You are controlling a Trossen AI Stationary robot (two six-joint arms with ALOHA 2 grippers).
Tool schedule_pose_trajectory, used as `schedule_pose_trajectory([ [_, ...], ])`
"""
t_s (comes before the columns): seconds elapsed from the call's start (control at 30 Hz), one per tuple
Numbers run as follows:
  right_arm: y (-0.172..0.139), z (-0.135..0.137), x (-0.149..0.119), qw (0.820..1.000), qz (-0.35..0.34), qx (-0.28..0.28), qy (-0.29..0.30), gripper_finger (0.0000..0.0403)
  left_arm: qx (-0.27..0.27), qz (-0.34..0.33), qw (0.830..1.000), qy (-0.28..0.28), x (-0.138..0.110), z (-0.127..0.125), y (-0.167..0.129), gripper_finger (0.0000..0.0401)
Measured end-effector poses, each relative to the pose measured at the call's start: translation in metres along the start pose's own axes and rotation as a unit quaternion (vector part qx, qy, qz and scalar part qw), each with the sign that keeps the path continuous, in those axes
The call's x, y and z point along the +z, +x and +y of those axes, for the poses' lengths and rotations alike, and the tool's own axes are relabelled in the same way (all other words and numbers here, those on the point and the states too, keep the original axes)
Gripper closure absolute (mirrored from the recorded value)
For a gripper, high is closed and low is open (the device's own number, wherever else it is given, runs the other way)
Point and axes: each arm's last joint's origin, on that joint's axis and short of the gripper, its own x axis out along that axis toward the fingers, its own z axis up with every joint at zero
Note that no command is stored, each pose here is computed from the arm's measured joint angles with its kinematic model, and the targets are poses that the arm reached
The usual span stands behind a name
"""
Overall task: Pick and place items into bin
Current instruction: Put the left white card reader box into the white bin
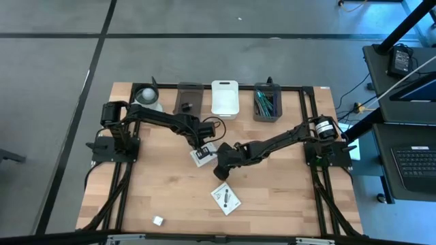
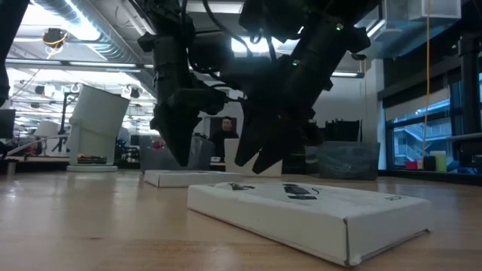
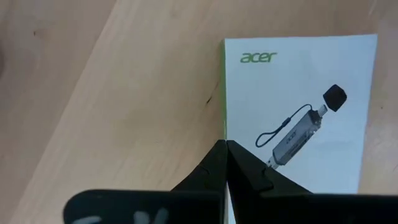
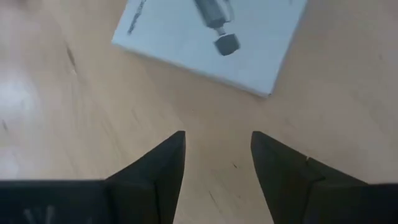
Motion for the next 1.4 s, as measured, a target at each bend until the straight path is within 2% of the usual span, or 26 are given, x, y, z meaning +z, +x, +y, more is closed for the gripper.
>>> schedule_pose_trajectory([
  [0.13, -0.001, 0.003, -0.004, 0.998, -0.008, -0.009, -0.064, 0.0215, 0.007, -0.005, 1.000, 0.000, 0.000, 0.000, 0.000, 0.0400],
  [0.2, -0.002, 0.004, -0.006, 0.998, -0.007, -0.017, -0.066, 0.0215, 0.012, -0.007, 1.000, 0.000, 0.001, 0.001, 0.000, 0.0400],
  [0.23, -0.002, 0.003, -0.008, 0.999, -0.003, -0.021, -0.046, 0.0215, 0.013, -0.007, 1.000, 0.000, 0.001, 0.001, 0.000, 0.0399],
  [0.33, -0.002, 0.000, -0.011, 0.996, 0.009, -0.040, 0.085, 0.0215, 0.013, -0.008, 1.000, 0.000, 0.001, 0.001, 0.000, 0.0398],
  [0.43, -0.001, -0.005, -0.014, 0.975, 0.002, -0.061, 0.212, 0.0215, 0.013, -0.008, 1.000, -0.003, 0.001, 0.001, 0.000, 0.0400],
  [0.5, 0.000, -0.008, -0.016, 0.962, -0.006, -0.068, 0.265, 0.0215, 0.013, -0.009, 1.000, -0.005, 0.001, 0.001, 0.000, 0.0400],
  [0.67, 0.000, -0.010, -0.024, 0.954, -0.007, -0.062, 0.293, 0.0215, 0.012, -0.010, 1.000, -0.004, 0.001, 0.000, 0.000, 0.0398],
  [0.8, -0.018, -0.011, -0.033, 0.953, -0.002, -0.054, 0.298, 0.0215, 0.012, -0.010, 1.000, -0.002, 0.001, 0.000, 0.000, 0.0400],
  [0.93, -0.043, -0.017, -0.039, 0.945, -0.048, -0.020, 0.324, 0.0215, 0.012, -0.011, 1.000, 0.006, 0.001, 0.000, 0.001, 0.0398],
  [1.0, -0.047, -0.026, -0.051, 0.936, -0.075, -0.002, 0.345, 0.0215, 0.012, -0.010, 1.000, 0.006, 0.001, 0.000, 0.001, 0.0398],
  [1.03, -0.048, -0.026, -0.055, 0.930, -0.098, 0.030, 0.352, 0.0215, 0.012, -0.011, 1.000, 0.007, 0.001, 0.000, 0.001, 0.0399],
  [1.07, -0.050, -0.026, -0.058, 0.920, -0.127, 0.068, 0.364, 0.0215, 0.012, -0.011, 1.000, 0.008, 0.001, 0.000, 0.001, 0.0400],
  [1.13, -0.050, -0.027, -0.062, 0.890, -0.184, 0.147, 0.391, 0.0215, 0.011, -0.012, 1.000, 0.008, 0.001, 0.000, 0.001, 0.0400],
  [1.2, -0.045, -0.031, -0.065, 0.868, -0.218, 0.190, 0.403, 0.0218, 0.011, -0.013, 1.000, 0.008, 0.002, 0.000, 0.001, 0.0399],
  [1.3, -0.037, -0.036, -0.065, 0.857, -0.222, 0.198, 0.420, 0.0228, 0.009, -0.015, 1.000, 0.010, 0.002, 0.000, 0.001, 0.0398],
  [1.4, -0.027, -0.037, -0.061, 0.855, -0.221, 0.186, 0.431, 0.0239, 0.009, -0.017, 1.000, 0.011, 0.002, -0.001, 0.001, 0.0400],
])
